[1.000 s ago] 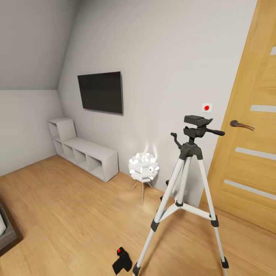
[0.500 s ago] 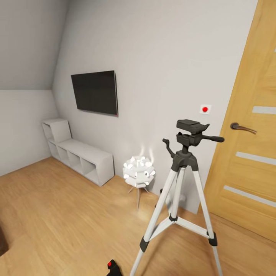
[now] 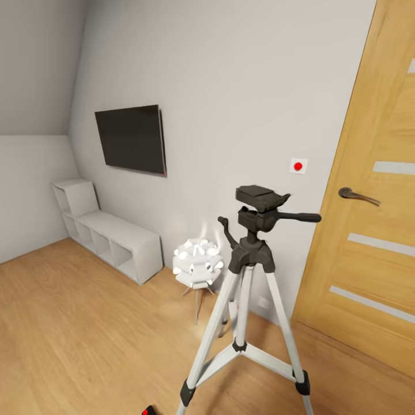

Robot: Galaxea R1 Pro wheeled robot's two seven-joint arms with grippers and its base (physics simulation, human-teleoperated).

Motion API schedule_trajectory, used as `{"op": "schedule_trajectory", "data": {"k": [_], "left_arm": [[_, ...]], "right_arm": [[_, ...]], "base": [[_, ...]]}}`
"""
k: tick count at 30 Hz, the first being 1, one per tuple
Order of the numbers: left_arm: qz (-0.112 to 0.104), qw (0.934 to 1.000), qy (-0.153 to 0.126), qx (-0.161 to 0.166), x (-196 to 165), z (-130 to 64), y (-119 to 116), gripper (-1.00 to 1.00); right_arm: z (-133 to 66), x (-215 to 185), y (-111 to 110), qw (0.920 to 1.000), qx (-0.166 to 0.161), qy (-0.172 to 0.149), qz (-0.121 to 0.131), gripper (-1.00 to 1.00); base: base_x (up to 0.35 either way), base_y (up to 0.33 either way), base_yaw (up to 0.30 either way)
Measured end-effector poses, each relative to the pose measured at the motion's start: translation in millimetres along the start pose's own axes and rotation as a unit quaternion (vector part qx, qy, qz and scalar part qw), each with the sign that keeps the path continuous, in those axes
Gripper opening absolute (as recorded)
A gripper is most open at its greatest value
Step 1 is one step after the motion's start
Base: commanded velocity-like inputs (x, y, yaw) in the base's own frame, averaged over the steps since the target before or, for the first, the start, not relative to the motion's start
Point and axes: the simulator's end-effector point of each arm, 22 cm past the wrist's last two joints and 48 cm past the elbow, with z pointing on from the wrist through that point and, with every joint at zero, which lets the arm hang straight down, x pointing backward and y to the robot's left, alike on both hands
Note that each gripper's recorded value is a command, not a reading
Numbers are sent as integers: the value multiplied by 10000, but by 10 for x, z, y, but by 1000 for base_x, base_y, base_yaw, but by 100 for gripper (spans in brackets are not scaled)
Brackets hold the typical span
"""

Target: Attach the digital camera to the camera tripod in the bedroom.

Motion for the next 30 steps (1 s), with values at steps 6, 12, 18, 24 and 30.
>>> {"op": "schedule_trajectory", "data": {"k": [6,12,18,24,30], "left_arm": [[4,10000,-10,-1,-5,0,0,100],[0,10000,-18,-4,-10,1,3,100],[-12,10000,-28,-5,-19,1,6,100],[-19,10000,-31,-10,-21,2,10,100],[-31,10000,-30,-14,-22,2,12,100]], "right_arm": [[0,1,3,10000,-5,4,3,100],[0,2,3,10000,-7,6,4,100],[0,1,16,10000,-15,6,9,100],[0,7,35,10000,-27,23,13,100],[0,9,50,10000,-37,30,7,100]], "base": [[35,-219,0],[8,-54,0],[1,-109,0],[0,-246,0],[0,-272,0]]}}
